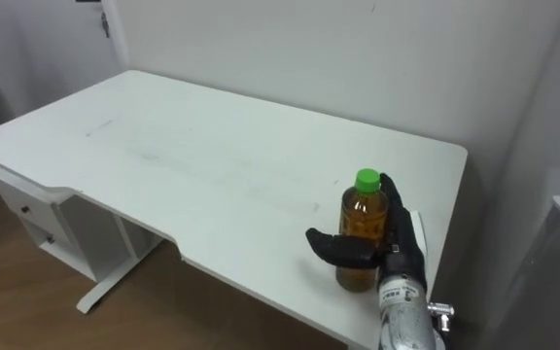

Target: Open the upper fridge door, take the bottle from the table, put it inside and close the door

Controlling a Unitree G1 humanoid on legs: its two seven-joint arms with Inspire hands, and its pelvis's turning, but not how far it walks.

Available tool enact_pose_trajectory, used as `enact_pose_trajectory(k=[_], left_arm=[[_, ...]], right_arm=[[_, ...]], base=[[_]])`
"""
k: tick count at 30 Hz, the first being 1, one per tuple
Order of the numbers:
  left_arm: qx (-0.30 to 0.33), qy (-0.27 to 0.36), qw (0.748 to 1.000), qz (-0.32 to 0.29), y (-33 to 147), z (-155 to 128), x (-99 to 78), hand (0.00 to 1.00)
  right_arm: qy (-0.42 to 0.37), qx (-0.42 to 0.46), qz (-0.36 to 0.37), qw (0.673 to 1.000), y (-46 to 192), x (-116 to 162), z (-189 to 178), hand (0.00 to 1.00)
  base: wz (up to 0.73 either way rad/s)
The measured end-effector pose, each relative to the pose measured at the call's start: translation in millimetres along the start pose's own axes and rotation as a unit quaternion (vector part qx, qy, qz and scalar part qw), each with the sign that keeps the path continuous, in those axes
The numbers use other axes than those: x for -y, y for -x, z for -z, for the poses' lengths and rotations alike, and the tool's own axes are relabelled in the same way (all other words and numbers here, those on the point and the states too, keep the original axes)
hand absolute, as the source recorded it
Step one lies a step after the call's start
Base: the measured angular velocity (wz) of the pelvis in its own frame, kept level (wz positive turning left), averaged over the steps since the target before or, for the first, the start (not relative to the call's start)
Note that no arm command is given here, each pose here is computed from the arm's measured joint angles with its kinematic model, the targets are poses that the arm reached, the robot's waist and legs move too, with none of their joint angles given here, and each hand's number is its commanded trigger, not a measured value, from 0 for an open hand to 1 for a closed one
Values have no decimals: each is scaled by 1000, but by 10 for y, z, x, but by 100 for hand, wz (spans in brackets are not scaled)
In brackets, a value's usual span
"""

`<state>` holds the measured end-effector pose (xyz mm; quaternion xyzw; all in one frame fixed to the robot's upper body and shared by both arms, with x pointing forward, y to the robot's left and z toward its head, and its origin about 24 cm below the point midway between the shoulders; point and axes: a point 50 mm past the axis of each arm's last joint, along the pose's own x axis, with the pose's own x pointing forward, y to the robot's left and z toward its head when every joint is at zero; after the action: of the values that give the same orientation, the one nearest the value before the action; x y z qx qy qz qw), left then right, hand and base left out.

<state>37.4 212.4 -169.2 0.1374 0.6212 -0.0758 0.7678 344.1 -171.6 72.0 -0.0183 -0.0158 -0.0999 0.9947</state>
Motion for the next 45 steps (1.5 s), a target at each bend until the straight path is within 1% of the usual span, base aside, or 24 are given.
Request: enact_pose_trajectory(k=[6,16,17,18,33,45], left_arm=[[2,9,1000,2,1,-3,4,0],[2,5,1000,3,0,-5,7,0],[2,5,1000,3,0,-4,7,0],[1,5,1000,3,0,-3,7,0],[-5,-11,1000,11,-1,-5,51,0],[2,-11,1000,9,0,-42,51,0]], right_arm=[[10,-24,10,1000,6,43,120,0],[25,-57,22,998,28,93,282,0],[26,-59,22,998,30,97,294,57],[27,-60,23,998,30,101,299,100],[28,-69,44,996,22,195,328,100],[14,-81,41,996,25,196,354,100]], base=[[-1],[0],[0],[0],[0],[0]])
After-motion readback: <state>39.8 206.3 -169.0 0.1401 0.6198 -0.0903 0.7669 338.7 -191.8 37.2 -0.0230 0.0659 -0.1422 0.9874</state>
